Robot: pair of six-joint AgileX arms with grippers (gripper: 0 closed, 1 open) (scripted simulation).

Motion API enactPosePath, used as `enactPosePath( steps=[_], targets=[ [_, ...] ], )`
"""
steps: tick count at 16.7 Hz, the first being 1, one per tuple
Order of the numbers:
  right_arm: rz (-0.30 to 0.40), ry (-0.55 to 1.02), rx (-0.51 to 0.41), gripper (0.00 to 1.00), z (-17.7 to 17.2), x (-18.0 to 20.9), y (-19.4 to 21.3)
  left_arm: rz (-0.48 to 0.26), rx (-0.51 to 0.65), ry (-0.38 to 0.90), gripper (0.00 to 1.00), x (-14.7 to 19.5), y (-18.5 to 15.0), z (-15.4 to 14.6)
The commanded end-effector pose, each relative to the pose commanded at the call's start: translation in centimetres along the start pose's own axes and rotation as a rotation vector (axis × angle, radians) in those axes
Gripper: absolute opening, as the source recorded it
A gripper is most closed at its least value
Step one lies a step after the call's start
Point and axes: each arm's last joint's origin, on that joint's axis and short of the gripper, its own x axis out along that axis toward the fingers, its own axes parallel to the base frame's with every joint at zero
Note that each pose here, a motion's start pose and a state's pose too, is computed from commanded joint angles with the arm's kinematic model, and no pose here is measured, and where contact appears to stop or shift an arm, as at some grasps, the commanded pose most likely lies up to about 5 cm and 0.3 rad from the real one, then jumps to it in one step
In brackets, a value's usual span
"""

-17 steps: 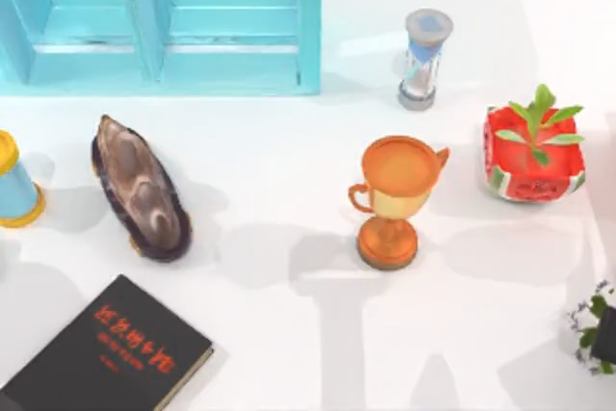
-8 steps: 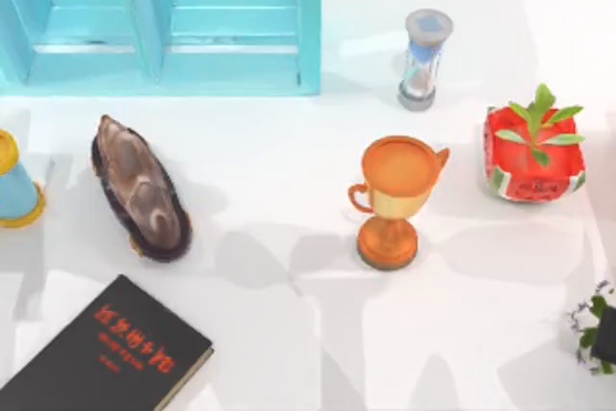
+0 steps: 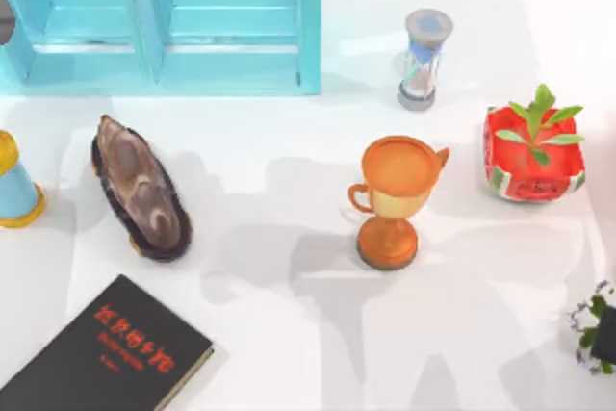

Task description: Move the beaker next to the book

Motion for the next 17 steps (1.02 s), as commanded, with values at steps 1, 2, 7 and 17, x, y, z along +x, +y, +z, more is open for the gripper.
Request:
enactPosePath(
  steps=[1,2,7,17],
  targets=[
    [0.0,0.0,0.0,1.0,0.0,0.0,0.0,0.013,-0.044,-0.013,0.0,-0.6,-0.5,0.7],
    [0.0,0.0,0.0,1.0,0.0,0.0,0.0,0.023,-0.081,-0.027,0.0,-1.1,-1.1,1.5],
    [0.0,0.0,0.0,1.0,0.0,0.0,0.0,0.034,-0.231,-0.113,0.0,-3.5,-4.4,5.1],
    [0.0,0.0,0.0,1.0,0.0,0.0,0.0,-0.07,-0.599,-0.159,0.0,-5.4,-10.9,7.7]
  ],
)
